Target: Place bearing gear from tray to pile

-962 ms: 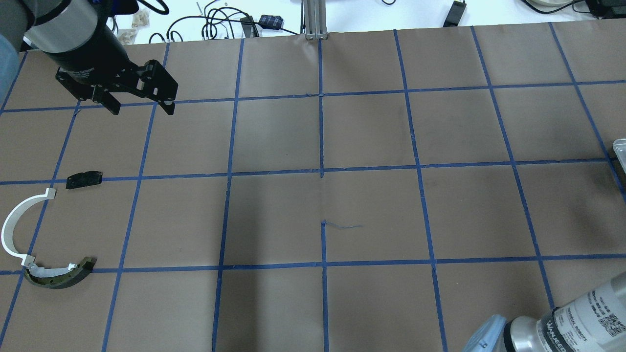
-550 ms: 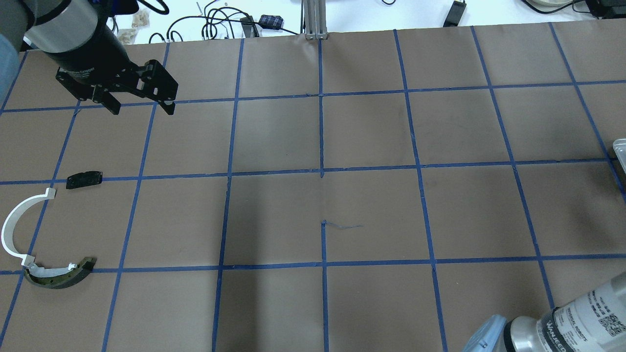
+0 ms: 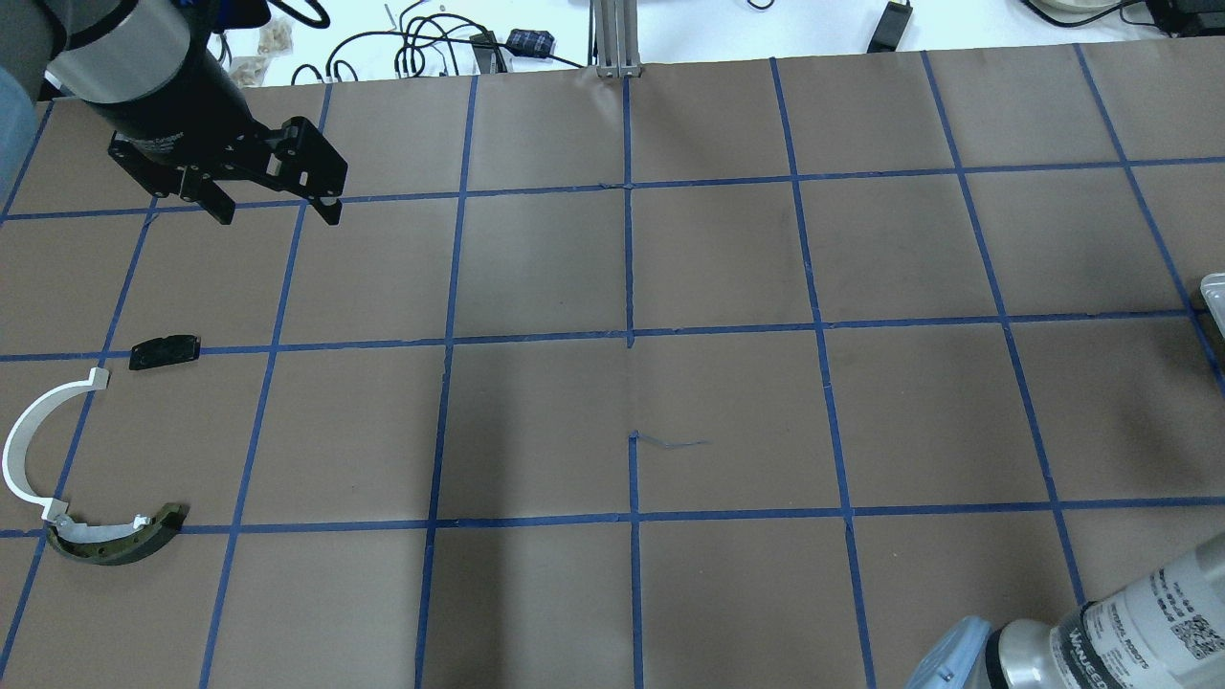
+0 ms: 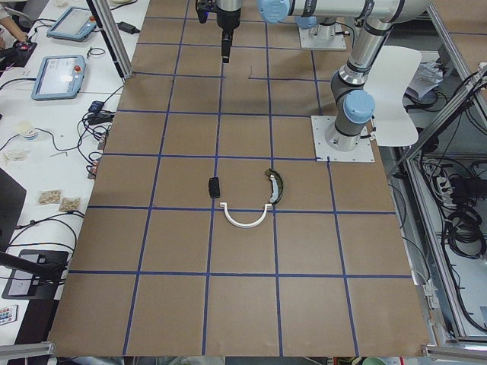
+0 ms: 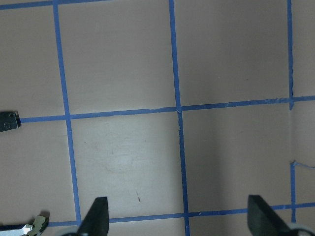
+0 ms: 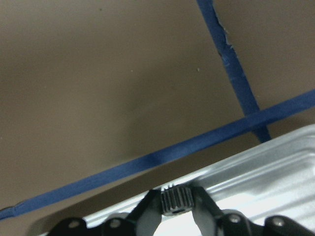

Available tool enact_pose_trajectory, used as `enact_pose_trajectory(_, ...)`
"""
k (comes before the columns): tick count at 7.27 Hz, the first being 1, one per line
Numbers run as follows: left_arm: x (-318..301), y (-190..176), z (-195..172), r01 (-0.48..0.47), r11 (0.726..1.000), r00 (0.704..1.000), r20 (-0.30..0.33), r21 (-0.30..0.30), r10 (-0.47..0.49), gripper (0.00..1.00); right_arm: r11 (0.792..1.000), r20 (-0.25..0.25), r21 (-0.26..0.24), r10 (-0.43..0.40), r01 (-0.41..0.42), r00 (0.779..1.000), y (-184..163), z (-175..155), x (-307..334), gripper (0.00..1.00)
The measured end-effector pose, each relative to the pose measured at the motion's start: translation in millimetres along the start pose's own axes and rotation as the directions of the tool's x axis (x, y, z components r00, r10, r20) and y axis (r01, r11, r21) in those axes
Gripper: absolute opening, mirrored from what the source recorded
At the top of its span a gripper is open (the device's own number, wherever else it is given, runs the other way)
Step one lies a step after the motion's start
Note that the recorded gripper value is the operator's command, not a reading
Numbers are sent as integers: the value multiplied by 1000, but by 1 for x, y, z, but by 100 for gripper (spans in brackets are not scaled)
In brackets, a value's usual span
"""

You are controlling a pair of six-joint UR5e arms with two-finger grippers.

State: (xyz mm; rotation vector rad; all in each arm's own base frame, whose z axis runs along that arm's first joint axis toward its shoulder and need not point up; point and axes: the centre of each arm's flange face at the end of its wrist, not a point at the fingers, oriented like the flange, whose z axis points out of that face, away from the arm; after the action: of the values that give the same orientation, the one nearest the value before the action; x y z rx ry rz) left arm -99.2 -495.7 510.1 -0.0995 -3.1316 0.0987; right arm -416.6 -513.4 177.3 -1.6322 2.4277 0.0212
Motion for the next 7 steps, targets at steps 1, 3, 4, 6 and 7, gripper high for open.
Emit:
enact_pose_trajectory(1, 0, 0, 0, 0, 1000, 1000, 0, 0, 0, 100, 1000, 9, -9, 5, -5, 1000, 1, -2, -1, 0)
enact_pose_trajectory(3, 0, 0, 0, 0, 1000, 1000, 0, 0, 0, 100, 999, 3, -31, 16, -16, 1000, 0, -22, -5, 0)
enact_pose_trajectory(4, 0, 0, 0, 0, 1000, 1000, 0, 0, 0, 100, 999, 1, -43, 30, -30, 1000, -5, -35, -9, 0)
enact_pose_trajectory(6, 0, 0, 0, 0, 1000, 1000, 0, 0, 0, 100, 988, 38, -40, 150, -148, 988, -49, -65, -26, 0)
enact_pose_trajectory(7, 0, 0, 0, 0, 1000, 1000, 0, 0, 0, 100, 973, 67, -45, 231, -228, 971, -98, -82, -41, 0)
